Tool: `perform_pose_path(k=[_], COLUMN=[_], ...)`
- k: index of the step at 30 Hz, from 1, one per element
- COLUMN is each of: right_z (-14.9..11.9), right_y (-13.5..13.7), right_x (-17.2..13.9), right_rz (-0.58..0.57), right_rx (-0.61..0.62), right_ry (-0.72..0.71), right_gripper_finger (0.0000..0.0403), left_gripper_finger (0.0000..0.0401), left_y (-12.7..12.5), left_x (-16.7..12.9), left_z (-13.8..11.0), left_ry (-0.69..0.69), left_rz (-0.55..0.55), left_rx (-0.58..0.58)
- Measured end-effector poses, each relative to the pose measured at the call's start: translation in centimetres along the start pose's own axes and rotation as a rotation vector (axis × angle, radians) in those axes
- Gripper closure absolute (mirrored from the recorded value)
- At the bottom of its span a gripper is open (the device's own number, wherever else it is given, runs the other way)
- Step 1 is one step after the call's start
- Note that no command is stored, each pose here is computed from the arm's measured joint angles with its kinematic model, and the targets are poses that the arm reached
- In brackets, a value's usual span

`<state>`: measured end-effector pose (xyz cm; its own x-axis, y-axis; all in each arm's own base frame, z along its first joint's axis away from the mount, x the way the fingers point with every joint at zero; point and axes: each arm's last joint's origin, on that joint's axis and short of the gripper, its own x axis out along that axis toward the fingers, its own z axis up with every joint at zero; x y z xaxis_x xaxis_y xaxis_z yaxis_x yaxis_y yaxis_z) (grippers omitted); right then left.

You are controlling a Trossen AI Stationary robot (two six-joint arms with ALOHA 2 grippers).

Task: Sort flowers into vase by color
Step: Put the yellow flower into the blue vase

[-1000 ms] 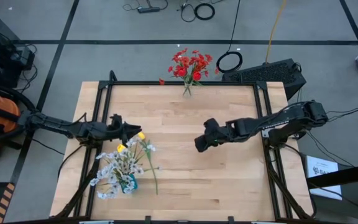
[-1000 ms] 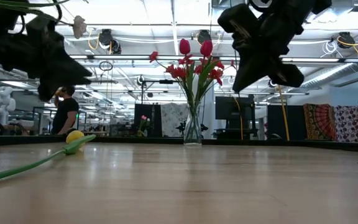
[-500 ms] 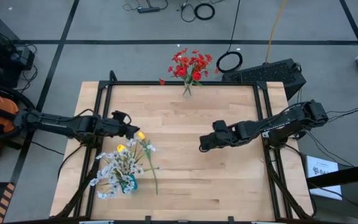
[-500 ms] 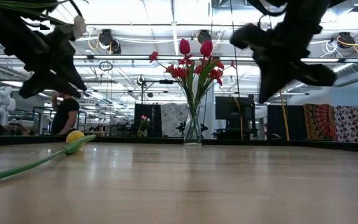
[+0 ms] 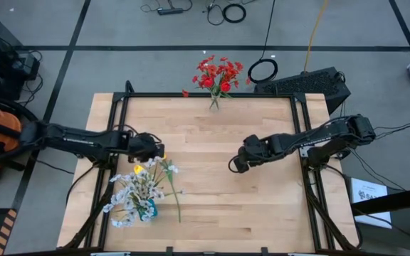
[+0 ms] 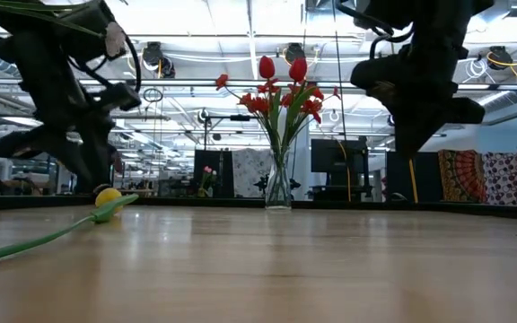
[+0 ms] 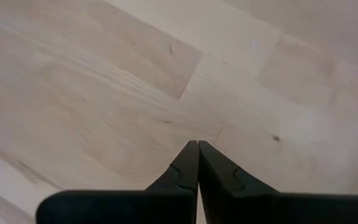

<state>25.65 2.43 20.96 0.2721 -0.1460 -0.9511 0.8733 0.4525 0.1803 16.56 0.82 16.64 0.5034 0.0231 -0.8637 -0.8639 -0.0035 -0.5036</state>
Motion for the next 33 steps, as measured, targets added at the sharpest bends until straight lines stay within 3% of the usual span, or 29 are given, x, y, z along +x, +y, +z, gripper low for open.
perform_pose_path(k=[7, 15, 33], right_z=[0.4, 1.0, 1.4], right_y=[-0.2, -0.4, -0.5], right_x=[0.1, 0.2, 0.2], right_rz=[-0.007, -0.015, -0.016], right_rx=[-0.131, -0.248, -0.301], right_ry=[-0.007, -0.011, -0.019], right_gripper_finger=[0.0403, 0.0403, 0.0403], left_gripper_finger=[0.0297, 0.0297, 0.0297], left_y=[-0.4, -1.0, -0.3], left_x=[1.6, 3.4, 5.0], left_z=[0.0, -0.1, 1.1], left_ry=[0.025, 0.052, -0.011], left_rz=[0.032, 0.029, 0.134], left_rx=[-0.132, -0.183, -0.244])
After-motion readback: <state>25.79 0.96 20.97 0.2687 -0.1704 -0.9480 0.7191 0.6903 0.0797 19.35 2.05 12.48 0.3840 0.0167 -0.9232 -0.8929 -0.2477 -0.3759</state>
